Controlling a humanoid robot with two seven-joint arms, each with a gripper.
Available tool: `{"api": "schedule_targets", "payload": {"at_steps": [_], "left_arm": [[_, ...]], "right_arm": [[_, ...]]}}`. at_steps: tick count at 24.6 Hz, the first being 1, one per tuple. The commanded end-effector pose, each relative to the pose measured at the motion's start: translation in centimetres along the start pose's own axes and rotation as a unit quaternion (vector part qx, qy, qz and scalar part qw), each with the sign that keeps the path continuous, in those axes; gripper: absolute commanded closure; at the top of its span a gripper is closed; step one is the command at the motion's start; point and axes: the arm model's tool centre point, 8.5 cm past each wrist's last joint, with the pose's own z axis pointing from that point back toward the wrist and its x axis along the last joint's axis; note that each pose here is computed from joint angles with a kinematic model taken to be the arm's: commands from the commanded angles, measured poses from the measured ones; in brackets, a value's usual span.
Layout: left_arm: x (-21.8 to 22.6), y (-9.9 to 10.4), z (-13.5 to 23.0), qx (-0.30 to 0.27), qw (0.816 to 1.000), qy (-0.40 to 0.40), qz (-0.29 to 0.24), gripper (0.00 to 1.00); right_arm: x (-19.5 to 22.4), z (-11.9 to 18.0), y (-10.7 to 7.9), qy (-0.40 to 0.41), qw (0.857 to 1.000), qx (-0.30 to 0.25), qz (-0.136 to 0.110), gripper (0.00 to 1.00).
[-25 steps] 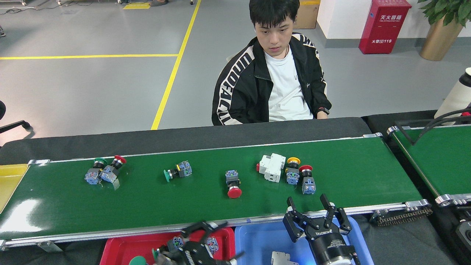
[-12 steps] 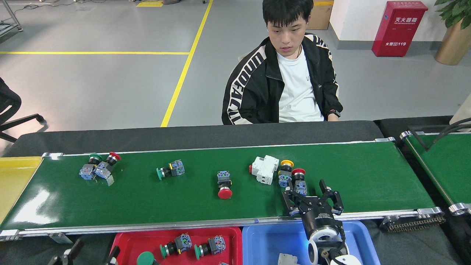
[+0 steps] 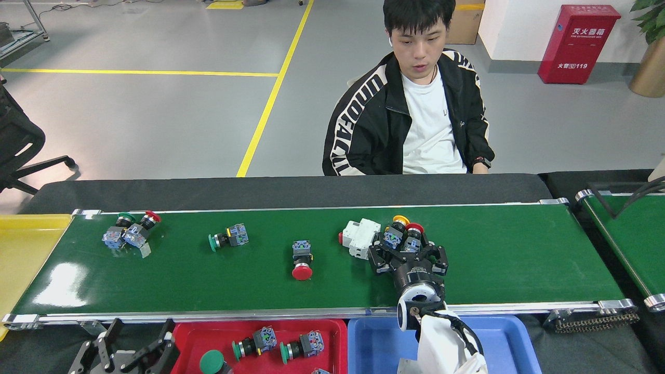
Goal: Pick switch part from conveyor to tray
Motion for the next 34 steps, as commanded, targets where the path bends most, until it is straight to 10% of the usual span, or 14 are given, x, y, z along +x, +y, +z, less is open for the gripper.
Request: {"api": "schedule_targets", "payload": {"at_steps": [1, 3, 6, 11, 16, 21, 23, 28, 31, 34], "left_arm": [[-0.3, 0.1, -1.8, -0.007, 1.000, 0.017, -0.001, 0.00], [-1.1, -0.1, -4.2, -0.024, 0.999, 0.031, -0.008, 0.00], [-1.9, -0.1, -6.4, -0.037, 0.998, 0.054, -0.011, 0.00], [-3.0, 0.0, -9.4, -0.055, 0.996, 0.072, -0.017, 0.00], [-3.0, 0.9, -10.1, -0.047, 0.996, 0.073, -0.014, 0.00], [-2.8, 2.0, -12.5, -0.047, 0.996, 0.071, -0.002, 0.00], [-3.1, 2.5, -13.8, -0.051, 0.996, 0.070, 0.003, 0.00], [-6.1, 2.1, -15.7, -0.063, 0.994, 0.090, -0.009, 0.01], [-7.2, 1.3, -15.7, -0.077, 0.992, 0.093, -0.017, 0.17], [-7.2, 1.3, -15.7, -0.078, 0.993, 0.082, -0.022, 0.84]], "right_arm": [[1.3, -0.8, -2.3, -0.033, 0.999, -0.029, 0.005, 0.35], [2.3, -0.9, -2.4, -0.087, 0.996, -0.024, -0.004, 0.62], [2.4, -1.1, -2.9, -0.104, 0.994, -0.028, -0.007, 0.74], [3.5, -0.8, -3.9, -0.150, 0.988, -0.042, -0.008, 0.75], [5.5, 5.8, -5.1, -0.304, 0.946, -0.107, -0.014, 0.74], [9.9, 13.0, -1.4, -0.427, 0.901, -0.078, 0.001, 0.51], [11.5, 14.2, -0.7, -0.444, 0.894, -0.064, -0.002, 0.01], [13.7, 15.0, 0.0, -0.465, 0.885, -0.032, 0.012, 0.01], [12.8, 13.8, -1.4, -0.434, 0.900, -0.046, 0.001, 0.01], [8.5, 9.8, -5.3, -0.312, 0.946, -0.085, -0.031, 0.01]]}}
